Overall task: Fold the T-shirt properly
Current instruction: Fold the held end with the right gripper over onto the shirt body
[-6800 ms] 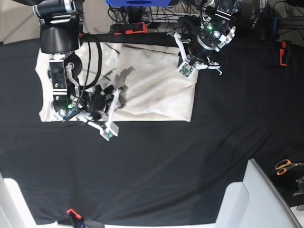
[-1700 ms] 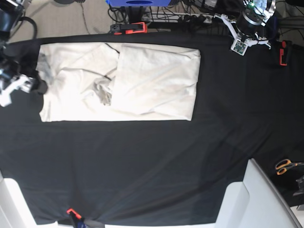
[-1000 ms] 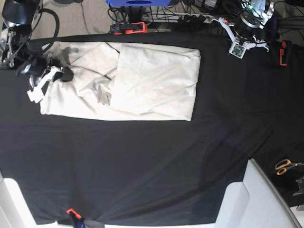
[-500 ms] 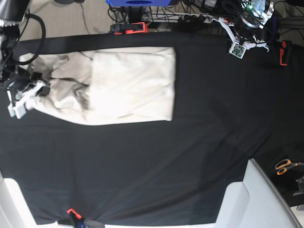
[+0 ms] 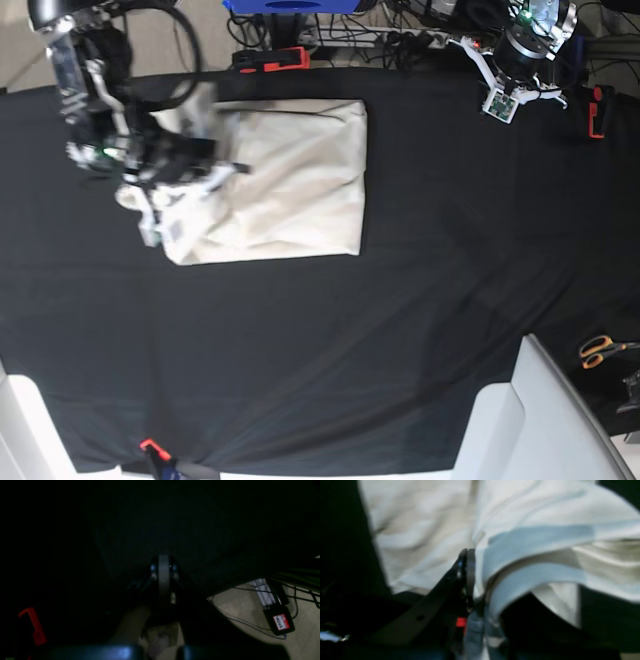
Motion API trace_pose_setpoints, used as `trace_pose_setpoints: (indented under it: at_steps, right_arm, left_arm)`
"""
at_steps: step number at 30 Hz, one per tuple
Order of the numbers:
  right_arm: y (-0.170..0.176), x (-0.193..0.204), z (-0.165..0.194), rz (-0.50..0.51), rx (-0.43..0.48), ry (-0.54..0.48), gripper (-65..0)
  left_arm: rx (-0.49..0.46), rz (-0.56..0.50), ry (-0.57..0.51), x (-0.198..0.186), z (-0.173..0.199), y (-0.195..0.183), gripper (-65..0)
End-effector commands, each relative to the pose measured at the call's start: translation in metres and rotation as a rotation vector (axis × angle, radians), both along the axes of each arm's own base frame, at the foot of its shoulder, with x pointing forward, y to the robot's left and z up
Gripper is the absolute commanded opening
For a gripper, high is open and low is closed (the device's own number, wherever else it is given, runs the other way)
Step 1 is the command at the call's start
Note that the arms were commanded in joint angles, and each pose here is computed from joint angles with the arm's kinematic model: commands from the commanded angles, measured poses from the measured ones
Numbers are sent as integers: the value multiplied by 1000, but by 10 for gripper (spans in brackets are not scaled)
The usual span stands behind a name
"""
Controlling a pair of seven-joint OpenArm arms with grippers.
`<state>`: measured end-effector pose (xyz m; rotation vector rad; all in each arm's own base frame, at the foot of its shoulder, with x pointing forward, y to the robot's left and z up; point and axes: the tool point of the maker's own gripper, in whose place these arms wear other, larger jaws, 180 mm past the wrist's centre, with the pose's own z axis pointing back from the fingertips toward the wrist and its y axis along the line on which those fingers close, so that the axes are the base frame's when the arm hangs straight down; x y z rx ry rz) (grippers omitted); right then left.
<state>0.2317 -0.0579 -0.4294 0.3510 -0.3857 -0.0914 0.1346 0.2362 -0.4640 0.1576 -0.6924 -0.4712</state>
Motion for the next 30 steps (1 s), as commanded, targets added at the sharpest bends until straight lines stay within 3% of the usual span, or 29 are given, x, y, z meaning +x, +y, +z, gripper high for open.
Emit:
trace_pose_setpoints:
  at_steps: [1, 6, 13, 21, 30]
  right_arm:
    - [4, 12, 11, 6, 3, -41, -645]
    - [31, 23, 21, 24, -12, -48, -645]
    - [50, 19, 16, 73, -111, -43, -645]
    - [65, 22, 18, 143, -224, -113, -647]
    - [81, 26, 3, 248, -458, -182, -648]
  left_arm:
    - [4, -9, -26, 4, 7, 2, -650]
    - [4, -9, -25, 3, 6, 2, -650]
    - [7, -11, -20, 1, 6, 3, -650]
    - [11, -13, -24, 3, 6, 2, -650]
    - [12, -14, -20, 2, 6, 3, -650]
